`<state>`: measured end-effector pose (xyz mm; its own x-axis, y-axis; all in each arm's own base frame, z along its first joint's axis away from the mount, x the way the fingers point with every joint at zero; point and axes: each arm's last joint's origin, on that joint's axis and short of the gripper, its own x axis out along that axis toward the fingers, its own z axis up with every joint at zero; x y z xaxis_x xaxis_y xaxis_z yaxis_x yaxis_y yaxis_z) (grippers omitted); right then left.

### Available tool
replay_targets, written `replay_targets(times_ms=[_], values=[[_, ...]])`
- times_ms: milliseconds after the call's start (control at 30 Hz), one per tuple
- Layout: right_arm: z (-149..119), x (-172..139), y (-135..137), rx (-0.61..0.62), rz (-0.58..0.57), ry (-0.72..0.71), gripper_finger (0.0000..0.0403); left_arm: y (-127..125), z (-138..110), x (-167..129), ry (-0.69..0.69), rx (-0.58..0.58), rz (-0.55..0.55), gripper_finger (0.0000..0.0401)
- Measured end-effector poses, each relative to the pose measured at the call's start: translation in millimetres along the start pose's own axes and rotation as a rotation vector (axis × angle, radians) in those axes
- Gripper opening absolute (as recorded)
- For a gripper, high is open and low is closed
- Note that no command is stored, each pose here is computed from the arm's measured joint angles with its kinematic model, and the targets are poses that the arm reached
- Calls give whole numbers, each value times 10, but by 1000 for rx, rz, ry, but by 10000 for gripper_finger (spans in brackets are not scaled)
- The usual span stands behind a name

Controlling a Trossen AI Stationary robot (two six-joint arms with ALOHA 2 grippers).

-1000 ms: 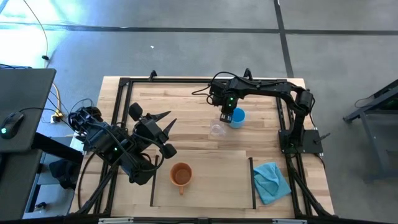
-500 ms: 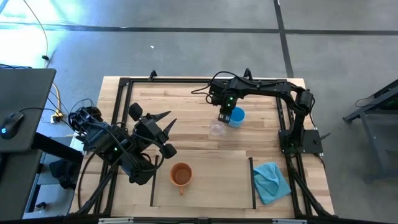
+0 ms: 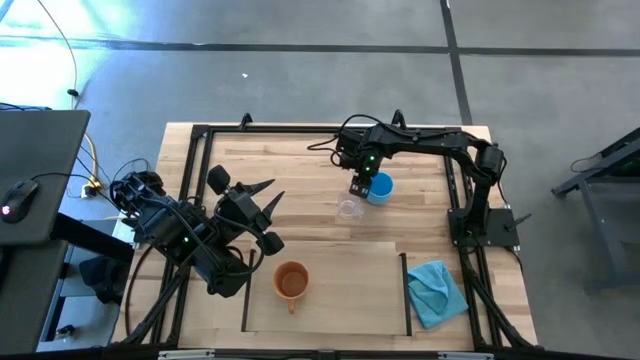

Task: Stack small to large cups/mugs on shelf
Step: Put the blue mug on the shelf

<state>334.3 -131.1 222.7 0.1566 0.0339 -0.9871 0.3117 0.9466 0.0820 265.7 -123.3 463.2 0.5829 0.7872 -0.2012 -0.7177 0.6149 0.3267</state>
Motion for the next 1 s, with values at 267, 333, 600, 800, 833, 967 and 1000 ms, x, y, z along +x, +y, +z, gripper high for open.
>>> replay_targets(times_ms=[267,333,600,800,833,967,1000], values=[[23,-34,-65,63,-10,-23,189,0,0,1,0,3,0,124],[26,-49,-83,75,-11,-25,189,0,0,0,0,3,0,124],[-8,-53,-119,108,-35,8,189,-3,-3,0,10,5,-11,124],[-62,-58,-130,123,-38,62,189,-4,-3,0,11,5,-13,124],[-61,-58,-130,134,-38,62,189,-4,-3,0,12,5,-13,124],[-62,-76,-128,140,-40,54,189,-4,-3,0,11,5,-12,124],[-64,-84,-127,142,-41,51,189,-4,-3,0,11,5,-12,124]])
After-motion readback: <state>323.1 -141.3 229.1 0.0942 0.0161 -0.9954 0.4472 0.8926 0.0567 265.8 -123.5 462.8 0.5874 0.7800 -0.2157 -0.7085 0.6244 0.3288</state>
